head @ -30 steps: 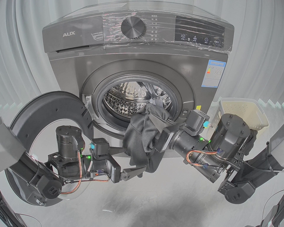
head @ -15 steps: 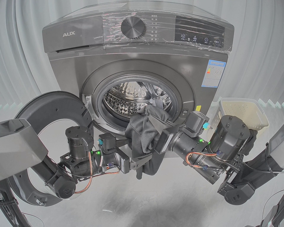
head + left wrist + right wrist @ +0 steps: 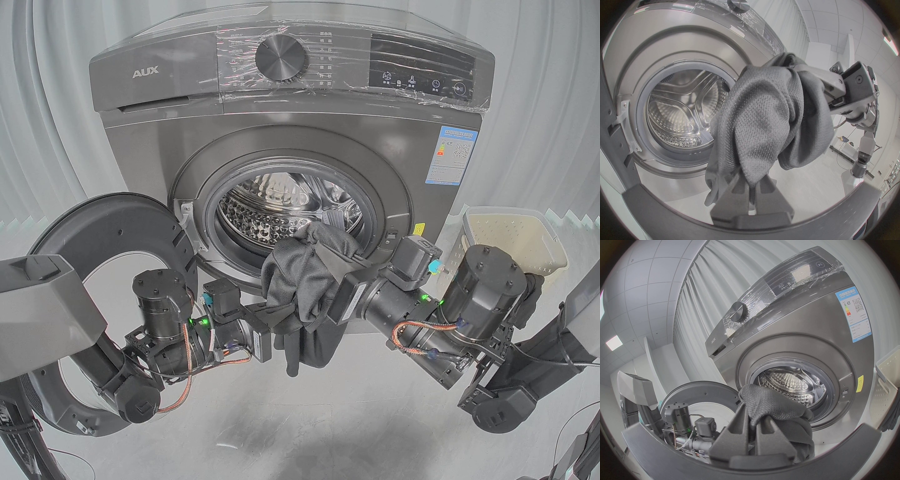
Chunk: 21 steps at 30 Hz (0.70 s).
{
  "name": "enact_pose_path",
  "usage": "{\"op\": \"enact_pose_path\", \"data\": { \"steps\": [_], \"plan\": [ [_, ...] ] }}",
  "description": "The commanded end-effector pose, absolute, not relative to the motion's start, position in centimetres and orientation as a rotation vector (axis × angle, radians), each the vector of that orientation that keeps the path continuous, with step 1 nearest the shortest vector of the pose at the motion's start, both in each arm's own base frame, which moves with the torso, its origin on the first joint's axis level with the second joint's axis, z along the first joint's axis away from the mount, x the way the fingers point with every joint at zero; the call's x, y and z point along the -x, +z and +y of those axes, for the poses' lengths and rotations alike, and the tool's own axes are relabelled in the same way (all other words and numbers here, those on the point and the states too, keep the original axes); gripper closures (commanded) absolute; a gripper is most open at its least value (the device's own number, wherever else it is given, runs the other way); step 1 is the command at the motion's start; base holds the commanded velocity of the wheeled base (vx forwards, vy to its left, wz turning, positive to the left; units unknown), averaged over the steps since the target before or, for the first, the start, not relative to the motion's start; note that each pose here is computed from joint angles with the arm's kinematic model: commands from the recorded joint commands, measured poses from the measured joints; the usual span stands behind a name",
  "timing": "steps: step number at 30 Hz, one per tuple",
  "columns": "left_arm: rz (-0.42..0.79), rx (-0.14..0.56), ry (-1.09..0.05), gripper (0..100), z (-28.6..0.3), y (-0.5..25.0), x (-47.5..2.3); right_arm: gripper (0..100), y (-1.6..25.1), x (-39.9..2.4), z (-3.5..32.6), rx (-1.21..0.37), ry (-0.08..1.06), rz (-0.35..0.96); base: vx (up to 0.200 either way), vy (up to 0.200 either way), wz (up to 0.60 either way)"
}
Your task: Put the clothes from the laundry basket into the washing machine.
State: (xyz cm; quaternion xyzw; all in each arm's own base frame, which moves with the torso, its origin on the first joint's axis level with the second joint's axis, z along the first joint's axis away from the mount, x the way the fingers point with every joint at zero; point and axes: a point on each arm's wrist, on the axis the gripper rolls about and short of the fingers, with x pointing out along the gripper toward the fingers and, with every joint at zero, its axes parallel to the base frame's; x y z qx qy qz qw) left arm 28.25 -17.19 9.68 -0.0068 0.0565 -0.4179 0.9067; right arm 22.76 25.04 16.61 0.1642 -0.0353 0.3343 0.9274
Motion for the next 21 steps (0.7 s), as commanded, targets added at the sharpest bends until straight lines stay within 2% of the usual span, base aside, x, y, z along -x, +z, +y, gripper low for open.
{"op": "enact_pose_path", "data": {
  "steps": [1, 12, 13, 17, 21],
  "plan": [
    [0.08, 0.016, -0.865, 100, -16.6, 10.5, -27.0, 100, 16.0, -23.4, 24.8, -0.326, 0.662, -0.058, 0.0, 0.0, 0.0],
    [0.02, 0.019, -0.877, 100, -13.2, 11.6, -21.2, 100, 14.1, -23.7, 24.2, -0.298, 0.65, -0.014, 0.0, 0.0, 0.0],
    [0.007, 0.026, -0.882, 100, -13.2, 12.0, -20.9, 0, 13.8, -23.7, 24.2, -0.292, 0.649, -0.003, 0.0, 0.0, 0.0],
    [-0.05, 0.076, -0.875, 100, -13.3, 13.6, -21.5, 0, 12.4, -23.7, 24.3, -0.274, 0.646, 0.043, 0.0, 0.0, 0.0],
    [-0.09, 0.089, -0.876, 100, -13.4, 14.5, -21.6, 0, 11.1, -23.4, 23.9, -0.244, 0.636, 0.094, 0.0, 0.0, 0.0]
  ]
}}
